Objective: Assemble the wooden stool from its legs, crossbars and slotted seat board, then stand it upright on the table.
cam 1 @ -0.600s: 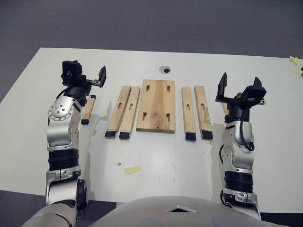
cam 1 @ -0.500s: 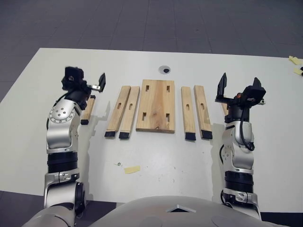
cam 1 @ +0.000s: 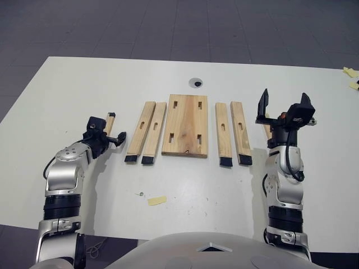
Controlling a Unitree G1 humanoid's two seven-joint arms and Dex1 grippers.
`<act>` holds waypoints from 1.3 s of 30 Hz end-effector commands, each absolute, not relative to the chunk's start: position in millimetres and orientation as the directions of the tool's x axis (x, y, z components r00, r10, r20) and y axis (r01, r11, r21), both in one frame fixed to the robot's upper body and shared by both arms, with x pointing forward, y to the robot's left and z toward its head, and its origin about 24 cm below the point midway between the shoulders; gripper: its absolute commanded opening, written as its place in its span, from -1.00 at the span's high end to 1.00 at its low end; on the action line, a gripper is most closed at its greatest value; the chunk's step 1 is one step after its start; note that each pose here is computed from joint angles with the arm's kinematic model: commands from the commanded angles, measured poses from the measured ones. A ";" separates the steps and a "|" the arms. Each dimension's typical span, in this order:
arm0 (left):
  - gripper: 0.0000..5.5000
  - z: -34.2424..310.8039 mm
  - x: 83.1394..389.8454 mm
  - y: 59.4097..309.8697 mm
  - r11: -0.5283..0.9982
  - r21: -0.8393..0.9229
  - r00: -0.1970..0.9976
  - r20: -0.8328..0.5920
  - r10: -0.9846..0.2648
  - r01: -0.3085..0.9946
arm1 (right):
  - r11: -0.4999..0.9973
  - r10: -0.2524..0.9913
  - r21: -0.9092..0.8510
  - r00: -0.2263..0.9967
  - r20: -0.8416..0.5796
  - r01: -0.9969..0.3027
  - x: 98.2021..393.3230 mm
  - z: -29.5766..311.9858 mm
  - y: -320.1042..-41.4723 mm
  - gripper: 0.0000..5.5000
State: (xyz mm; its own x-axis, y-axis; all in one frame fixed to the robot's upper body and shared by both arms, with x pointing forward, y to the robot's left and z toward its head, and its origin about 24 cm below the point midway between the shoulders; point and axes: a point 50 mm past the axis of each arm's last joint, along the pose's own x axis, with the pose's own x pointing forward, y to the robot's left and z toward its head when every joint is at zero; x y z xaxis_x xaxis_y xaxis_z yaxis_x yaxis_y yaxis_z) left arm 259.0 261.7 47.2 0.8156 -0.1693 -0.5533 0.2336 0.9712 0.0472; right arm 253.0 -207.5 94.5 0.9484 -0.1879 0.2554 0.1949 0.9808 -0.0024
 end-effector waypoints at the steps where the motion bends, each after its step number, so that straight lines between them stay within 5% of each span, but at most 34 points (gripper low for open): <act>1: -0.49 28.5 238.4 266.6 0.957 0.000 0.657 -0.727 -0.198 0.289 | 0.981 -0.186 0.000 0.950 0.250 0.193 249.1 93.3 -202.6 -0.96; 19: 0.52 42.2 245.6 272.6 0.933 0.114 0.696 -0.698 -0.169 0.341 | 0.978 -0.205 0.011 0.946 0.252 0.209 252.3 92.0 -199.9 -0.96; 23: 0.54 59.5 236.2 284.7 0.978 0.161 0.844 -0.536 -0.029 0.135 | 0.997 -0.077 -0.008 0.960 0.268 0.082 276.4 99.8 -184.4 -0.96; 30: 0.54 163.9 286.9 291.7 0.940 0.321 0.992 -0.004 0.125 -0.117 | 0.999 -0.048 0.008 0.956 0.289 0.048 285.3 104.6 -186.7 -0.96; 34: 0.54 205.1 299.1 253.3 0.951 0.310 0.977 0.198 -0.083 0.018 | 0.975 0.029 0.199 0.946 0.322 -0.097 289.6 120.2 -175.1 -0.96; 39: 0.54 200.3 299.9 189.6 0.832 0.420 0.873 0.162 -0.461 0.362 | 0.782 0.265 0.436 0.871 0.414 -0.445 279.1 150.0 -150.3 -0.96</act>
State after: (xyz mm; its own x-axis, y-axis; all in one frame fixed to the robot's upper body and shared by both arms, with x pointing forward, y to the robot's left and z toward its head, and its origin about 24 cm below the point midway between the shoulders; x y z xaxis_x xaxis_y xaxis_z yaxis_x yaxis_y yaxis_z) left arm 299.5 213.0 205.7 0.9256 -0.3240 0.1954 0.2309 0.8928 0.3869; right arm 285.5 -161.4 132.6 0.9212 0.1663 0.3518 -0.3061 0.8679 0.3911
